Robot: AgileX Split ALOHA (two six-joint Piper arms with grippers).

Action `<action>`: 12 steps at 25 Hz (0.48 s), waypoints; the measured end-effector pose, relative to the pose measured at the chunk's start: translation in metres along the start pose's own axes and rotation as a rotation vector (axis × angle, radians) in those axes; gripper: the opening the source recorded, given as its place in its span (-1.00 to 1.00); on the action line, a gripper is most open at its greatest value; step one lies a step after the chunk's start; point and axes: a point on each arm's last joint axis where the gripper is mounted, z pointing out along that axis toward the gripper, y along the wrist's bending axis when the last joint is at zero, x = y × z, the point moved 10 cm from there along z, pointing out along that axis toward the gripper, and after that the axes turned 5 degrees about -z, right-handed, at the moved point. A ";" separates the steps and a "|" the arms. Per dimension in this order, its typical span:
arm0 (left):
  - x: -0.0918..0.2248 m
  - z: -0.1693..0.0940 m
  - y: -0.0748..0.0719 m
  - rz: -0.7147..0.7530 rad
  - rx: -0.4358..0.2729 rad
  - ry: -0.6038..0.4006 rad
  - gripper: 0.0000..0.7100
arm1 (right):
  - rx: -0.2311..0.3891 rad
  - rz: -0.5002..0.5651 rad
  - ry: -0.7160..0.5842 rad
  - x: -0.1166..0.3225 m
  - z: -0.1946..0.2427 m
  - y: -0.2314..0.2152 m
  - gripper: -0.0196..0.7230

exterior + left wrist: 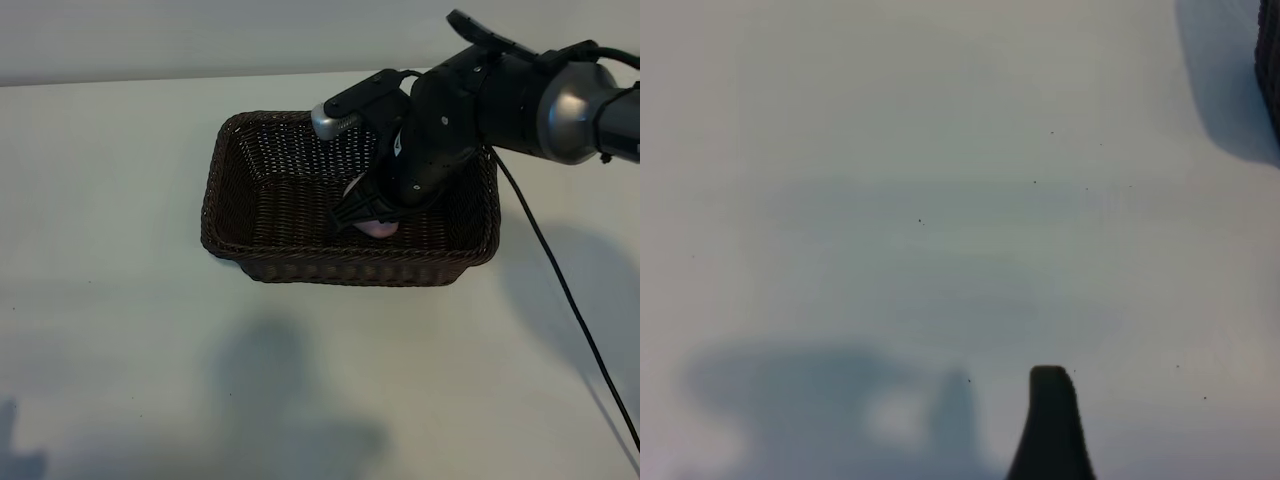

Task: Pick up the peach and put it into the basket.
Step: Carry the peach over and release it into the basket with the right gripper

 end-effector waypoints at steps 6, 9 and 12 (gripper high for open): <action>0.000 0.000 0.000 0.000 0.000 0.000 0.55 | 0.000 0.000 -0.001 0.000 0.000 0.000 -0.13; 0.000 0.000 0.000 0.000 0.000 0.000 0.55 | 0.000 -0.006 0.000 0.000 0.000 0.000 0.38; 0.000 0.000 0.000 0.000 0.000 0.000 0.55 | 0.000 -0.016 -0.009 -0.006 -0.009 0.000 0.71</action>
